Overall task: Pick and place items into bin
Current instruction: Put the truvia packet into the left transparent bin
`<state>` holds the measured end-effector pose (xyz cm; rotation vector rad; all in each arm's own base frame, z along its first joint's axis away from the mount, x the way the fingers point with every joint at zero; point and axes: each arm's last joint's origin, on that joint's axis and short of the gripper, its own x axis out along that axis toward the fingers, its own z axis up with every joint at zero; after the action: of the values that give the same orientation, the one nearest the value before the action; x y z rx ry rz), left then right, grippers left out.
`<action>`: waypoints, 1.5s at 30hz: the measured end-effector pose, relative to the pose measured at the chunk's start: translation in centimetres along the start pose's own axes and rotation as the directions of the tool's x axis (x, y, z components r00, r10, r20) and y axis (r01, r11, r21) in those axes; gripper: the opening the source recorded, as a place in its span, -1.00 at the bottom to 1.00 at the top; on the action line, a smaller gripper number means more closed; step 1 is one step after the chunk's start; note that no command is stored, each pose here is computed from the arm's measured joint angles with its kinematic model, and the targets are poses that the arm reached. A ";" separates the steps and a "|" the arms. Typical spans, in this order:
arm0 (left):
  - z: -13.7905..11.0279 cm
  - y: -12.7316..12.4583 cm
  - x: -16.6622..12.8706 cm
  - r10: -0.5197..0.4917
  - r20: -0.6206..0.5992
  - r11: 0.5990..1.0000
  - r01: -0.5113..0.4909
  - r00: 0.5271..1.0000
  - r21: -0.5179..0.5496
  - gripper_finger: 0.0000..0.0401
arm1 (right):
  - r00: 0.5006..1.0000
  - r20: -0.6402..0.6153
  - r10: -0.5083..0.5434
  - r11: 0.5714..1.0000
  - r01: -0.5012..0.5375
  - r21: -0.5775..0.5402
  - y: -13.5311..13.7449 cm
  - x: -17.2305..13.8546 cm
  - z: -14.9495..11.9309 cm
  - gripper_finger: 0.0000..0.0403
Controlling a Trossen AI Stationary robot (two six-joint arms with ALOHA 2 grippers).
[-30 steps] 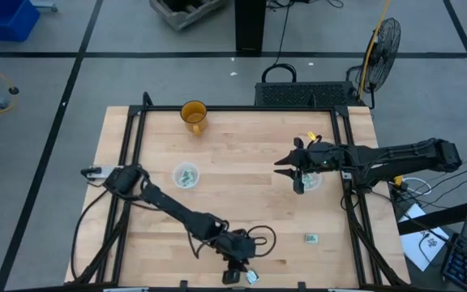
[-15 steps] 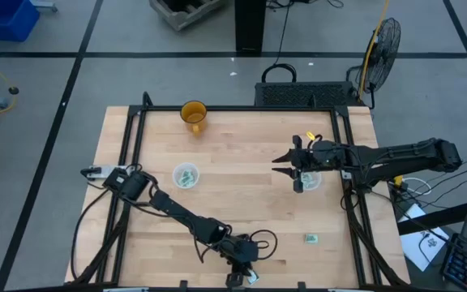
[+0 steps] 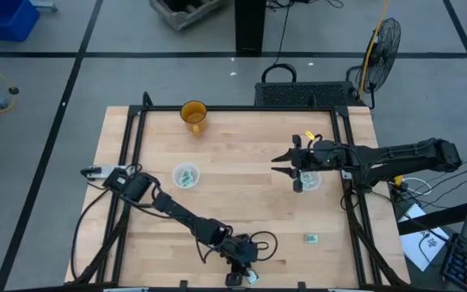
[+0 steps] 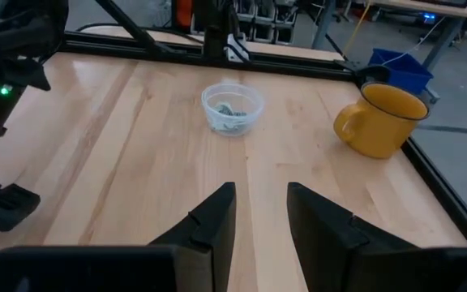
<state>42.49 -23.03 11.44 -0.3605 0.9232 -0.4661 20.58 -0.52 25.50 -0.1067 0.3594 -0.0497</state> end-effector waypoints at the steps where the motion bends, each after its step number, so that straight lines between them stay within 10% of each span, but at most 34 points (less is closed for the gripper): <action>1: 0.0 0.0 0.0 -0.003 -0.004 1.000 0.003 1.000 0.015 -0.20 | 1.000 0.001 0.000 1.000 0.000 0.000 0.0 0.0 0.0 -0.48; 18: -0.3 0.7 -0.6 0.049 -0.073 0.988 -0.038 0.996 0.151 -0.94 | 1.000 0.001 0.000 1.000 0.000 0.007 0.0 0.0 0.0 -0.48; 25: 0.9 0.7 -6.2 0.243 -0.175 0.965 -0.219 0.954 0.145 -0.96 | 1.000 0.000 0.000 1.000 0.000 0.011 0.0 0.0 0.0 -0.48; 35: 1.3 0.2 -22.2 0.736 -0.282 0.667 -0.729 0.615 0.152 -0.96 | 1.000 0.000 0.000 1.000 0.000 0.011 0.0 0.0 0.0 -0.48; 41: 0.7 1.4 -28.6 0.803 -0.366 0.506 -0.862 0.470 0.004 -0.89 | 1.000 -0.005 0.002 1.000 -0.002 0.011 0.0 0.0 0.0 -0.48; 45: 0.4 2.9 -29.7 0.809 -0.393 0.472 -0.881 0.437 -0.006 -0.88 | 1.000 -0.008 0.003 1.000 -0.003 0.011 0.0 0.0 -0.1 -0.48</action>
<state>28.15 -4.83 30.21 0.0528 1.3706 0.5711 20.54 -0.51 25.42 -0.0951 0.3676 -0.0491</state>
